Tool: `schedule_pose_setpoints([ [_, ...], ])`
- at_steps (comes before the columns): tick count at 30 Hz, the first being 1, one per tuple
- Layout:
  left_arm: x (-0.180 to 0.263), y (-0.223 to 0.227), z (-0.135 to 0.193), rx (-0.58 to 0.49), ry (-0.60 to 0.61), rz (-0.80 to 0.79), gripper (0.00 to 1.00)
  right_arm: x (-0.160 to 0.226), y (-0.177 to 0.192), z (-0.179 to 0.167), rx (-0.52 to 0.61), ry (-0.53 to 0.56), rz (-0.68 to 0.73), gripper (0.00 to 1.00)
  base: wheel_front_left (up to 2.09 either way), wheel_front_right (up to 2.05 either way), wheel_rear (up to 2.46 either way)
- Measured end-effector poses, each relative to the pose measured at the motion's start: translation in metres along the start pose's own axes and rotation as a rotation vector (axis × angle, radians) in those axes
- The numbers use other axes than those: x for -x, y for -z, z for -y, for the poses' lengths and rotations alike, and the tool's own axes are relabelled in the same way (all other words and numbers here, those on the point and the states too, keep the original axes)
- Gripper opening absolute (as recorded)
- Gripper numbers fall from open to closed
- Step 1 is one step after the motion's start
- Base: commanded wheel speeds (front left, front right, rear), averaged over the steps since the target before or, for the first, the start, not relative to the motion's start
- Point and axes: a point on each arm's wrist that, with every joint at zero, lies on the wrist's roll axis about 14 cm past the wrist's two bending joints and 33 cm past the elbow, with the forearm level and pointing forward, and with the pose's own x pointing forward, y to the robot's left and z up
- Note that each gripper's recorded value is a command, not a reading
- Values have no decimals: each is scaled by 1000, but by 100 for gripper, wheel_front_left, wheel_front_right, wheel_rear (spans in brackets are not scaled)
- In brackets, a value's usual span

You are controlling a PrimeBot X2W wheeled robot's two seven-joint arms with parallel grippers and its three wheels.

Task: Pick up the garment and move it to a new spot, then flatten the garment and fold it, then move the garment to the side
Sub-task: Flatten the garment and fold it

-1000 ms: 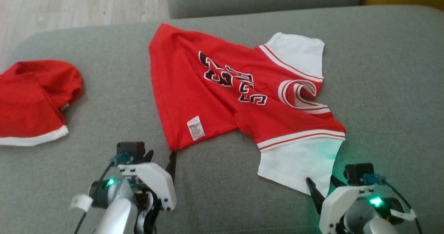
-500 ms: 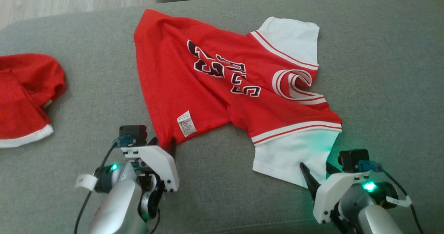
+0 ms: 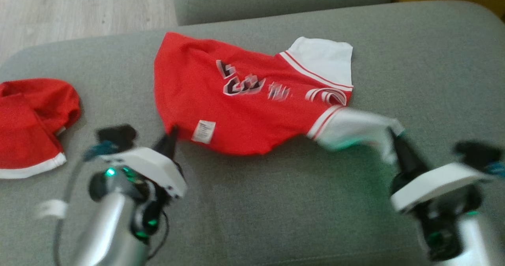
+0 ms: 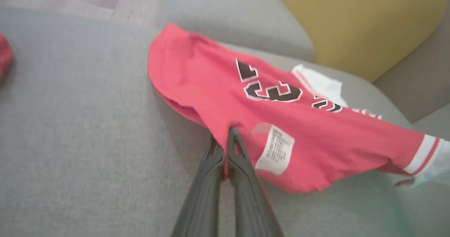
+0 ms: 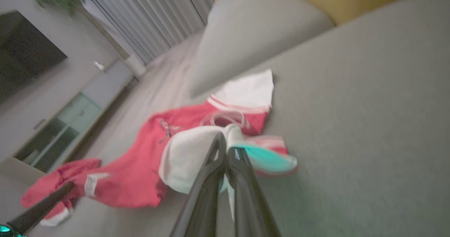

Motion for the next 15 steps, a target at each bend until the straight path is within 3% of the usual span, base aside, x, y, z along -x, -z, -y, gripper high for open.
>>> schedule_pose_setpoints([
  [1, 8, -29, 3, 19, 28, 79, 0, 8, -40, -10, -12, -35, 114, 0, 0, 0, 0],
  [7, 57, -103, 30, 76, 164, 276, 0, 63, -149, -36, -6, -142, 424, 0, 0, 0, 0],
  [15, 134, -207, 79, 36, 364, 542, 0, 116, -239, -60, 138, -176, 631, 0, 0, 0, 0],
])
